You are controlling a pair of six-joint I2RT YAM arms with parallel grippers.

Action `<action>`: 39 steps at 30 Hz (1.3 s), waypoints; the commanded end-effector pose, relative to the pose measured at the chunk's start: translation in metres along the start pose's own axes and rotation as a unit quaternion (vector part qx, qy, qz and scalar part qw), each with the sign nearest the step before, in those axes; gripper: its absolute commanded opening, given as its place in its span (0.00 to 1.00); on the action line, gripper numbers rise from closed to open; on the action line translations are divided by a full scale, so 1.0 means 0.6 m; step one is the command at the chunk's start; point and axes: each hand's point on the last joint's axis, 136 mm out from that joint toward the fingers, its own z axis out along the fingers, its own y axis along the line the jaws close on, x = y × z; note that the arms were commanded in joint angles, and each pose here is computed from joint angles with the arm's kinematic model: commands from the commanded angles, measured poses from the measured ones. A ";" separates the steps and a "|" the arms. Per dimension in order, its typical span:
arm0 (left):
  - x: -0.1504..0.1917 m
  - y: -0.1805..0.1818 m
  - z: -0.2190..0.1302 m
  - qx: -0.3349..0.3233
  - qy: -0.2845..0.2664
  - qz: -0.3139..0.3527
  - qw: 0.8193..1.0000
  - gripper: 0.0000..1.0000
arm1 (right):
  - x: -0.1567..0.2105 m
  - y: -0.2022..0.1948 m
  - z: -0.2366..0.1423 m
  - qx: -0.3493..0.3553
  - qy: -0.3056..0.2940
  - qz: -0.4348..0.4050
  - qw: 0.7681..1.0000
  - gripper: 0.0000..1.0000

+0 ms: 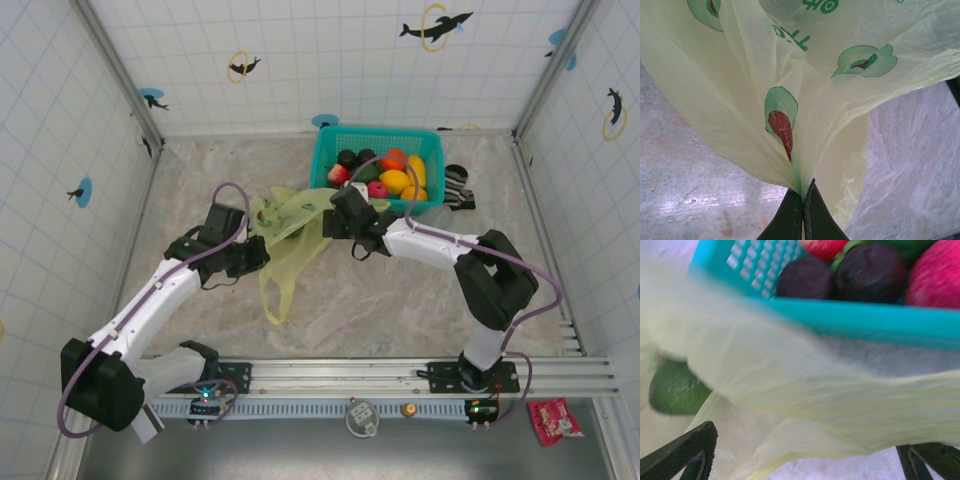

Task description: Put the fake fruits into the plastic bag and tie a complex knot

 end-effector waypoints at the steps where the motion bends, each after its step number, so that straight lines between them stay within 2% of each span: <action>1: -0.013 -0.013 0.003 0.012 -0.007 -0.016 1.000 0.00 | 0.011 0.085 -0.049 -0.114 0.011 -0.033 0.993 0.90; 5: -0.033 -0.039 0.006 0.045 -0.019 -0.048 0.998 0.00 | 0.062 0.115 -0.085 -0.170 0.044 -0.065 0.982 0.82; 9: -0.042 -0.044 0.010 0.049 -0.024 -0.073 0.996 0.00 | 0.099 0.127 -0.121 -0.209 0.060 -0.088 0.972 0.71; 14: -0.050 -0.033 0.011 0.033 -0.040 -0.086 0.995 0.00 | 0.107 0.147 -0.177 -0.282 0.060 -0.104 0.952 0.53; 18: -0.053 -0.020 0.008 0.012 -0.050 -0.093 0.994 0.00 | 0.065 0.175 -0.236 -0.352 0.030 -0.098 0.930 0.48; 21: -0.057 -0.013 0.000 0.000 -0.060 -0.093 0.994 0.00 | -0.003 0.180 -0.276 -0.380 -0.009 -0.082 0.921 0.50; 23: -0.057 -0.014 -0.005 0.004 -0.063 -0.094 0.994 0.00 | -0.064 0.158 -0.288 -0.379 -0.044 -0.051 0.923 0.52; 25: -0.061 -0.016 -0.010 0.008 -0.066 -0.097 0.993 0.00 | -0.115 0.112 -0.278 -0.354 -0.070 -0.013 0.932 0.52; 27: -0.067 -0.017 -0.015 0.009 -0.072 -0.101 0.992 0.00 | -0.153 0.044 -0.246 -0.301 -0.086 0.034 0.949 0.49; 31: -0.076 -0.021 -0.020 0.013 -0.077 -0.104 0.992 0.00 | -0.189 -0.116 -0.158 -0.120 -0.088 0.096 0.984 0.29; 32: -0.079 -0.023 -0.021 0.014 -0.078 -0.104 0.991 0.00 | -0.190 -0.152 -0.137 -0.073 -0.077 0.103 0.989 0.28; 34: -0.084 -0.025 -0.025 0.016 -0.081 -0.106 0.991 0.00 | -0.182 -0.222 -0.096 0.020 -0.048 0.114 0.992 0.16; 35: -0.086 -0.025 -0.026 0.017 -0.083 -0.106 0.991 0.00 | -0.176 -0.244 -0.080 0.051 -0.037 0.118 0.991 0.14; 37: -0.092 -0.025 -0.031 0.019 -0.088 -0.109 0.990 0.00 | -0.160 -0.291 -0.051 0.118 -0.015 0.146 0.982 0.01; 39: -0.095 -0.024 -0.033 0.019 -0.090 -0.113 0.989 0.00 | -0.150 -0.316 -0.032 0.156 0.009 0.162 0.974 0.00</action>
